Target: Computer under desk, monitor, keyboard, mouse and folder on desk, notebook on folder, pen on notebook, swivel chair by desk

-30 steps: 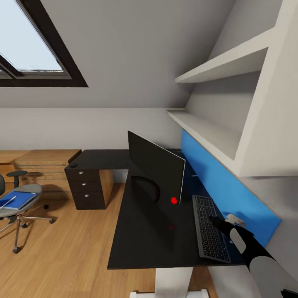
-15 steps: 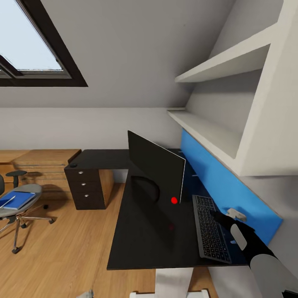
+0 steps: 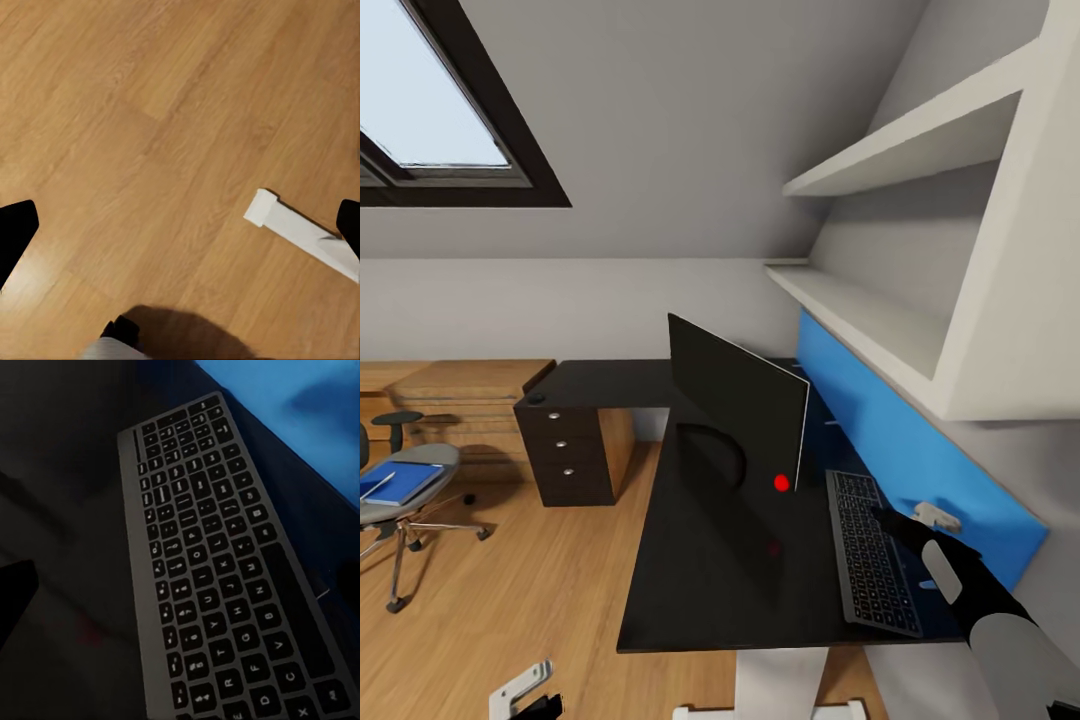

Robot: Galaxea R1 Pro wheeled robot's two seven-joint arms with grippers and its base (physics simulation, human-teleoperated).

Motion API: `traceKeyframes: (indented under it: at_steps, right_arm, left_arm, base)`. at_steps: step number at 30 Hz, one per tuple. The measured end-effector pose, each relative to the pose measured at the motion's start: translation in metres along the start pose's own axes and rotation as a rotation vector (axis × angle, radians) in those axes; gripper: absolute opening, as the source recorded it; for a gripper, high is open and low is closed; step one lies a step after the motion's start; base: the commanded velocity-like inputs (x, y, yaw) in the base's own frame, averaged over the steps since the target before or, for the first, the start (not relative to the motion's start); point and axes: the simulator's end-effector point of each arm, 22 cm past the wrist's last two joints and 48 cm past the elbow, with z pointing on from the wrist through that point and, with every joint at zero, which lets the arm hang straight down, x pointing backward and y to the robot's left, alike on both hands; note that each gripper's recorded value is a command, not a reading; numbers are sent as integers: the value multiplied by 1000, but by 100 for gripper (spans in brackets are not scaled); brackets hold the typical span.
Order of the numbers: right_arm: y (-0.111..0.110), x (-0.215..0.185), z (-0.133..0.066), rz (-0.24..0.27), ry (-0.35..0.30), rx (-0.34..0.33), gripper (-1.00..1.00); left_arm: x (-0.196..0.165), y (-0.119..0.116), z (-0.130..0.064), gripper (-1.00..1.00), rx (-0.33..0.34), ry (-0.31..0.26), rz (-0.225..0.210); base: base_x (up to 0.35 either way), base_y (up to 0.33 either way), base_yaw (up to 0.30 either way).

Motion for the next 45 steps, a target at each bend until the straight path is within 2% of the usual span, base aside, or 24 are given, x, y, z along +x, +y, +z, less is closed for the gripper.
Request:
traceKeyframes:
  at_steps: [4,7,10,17,26,31,34,45]
  right_arm:
    - [-4,0,3,-1,-3,5,100]
    - [-6,0,5,-1,-5,7,100]
    - [-7,1,7,-2,-6,8,100]
    - [-8,5,13,-3,-6,7,100]
    - [-9,12,20,-5,-5,6,100]
    - [-10,16,24,-5,-4,6,100]
    - [-11,18,26,-5,-4,7,100]
    - [-15,26,35,-5,-4,8,100]
  left_arm:
    - [-5,5,6,100,-12,-53,-13]
    - [-3,0,8,100,-8,-63,15]
    - [6,-1,12,100,-14,-56,44]
    - [11,0,20,100,-18,-52,54]
    - [11,-1,28,100,-17,-65,50]
    - [-2,-2,32,100,-13,-137,21]
    - [-3,-2,35,100,-14,-155,13]
    - [3,-1,47,100,-17,-159,12]
  base:
    - [0,0,0]
    - [0,0,0]
    - [0,0,0]
    - [0,0,0]
    - [0,0,0]
    - [0,0,0]
    - [0,0,0]
    - [0,0,0]
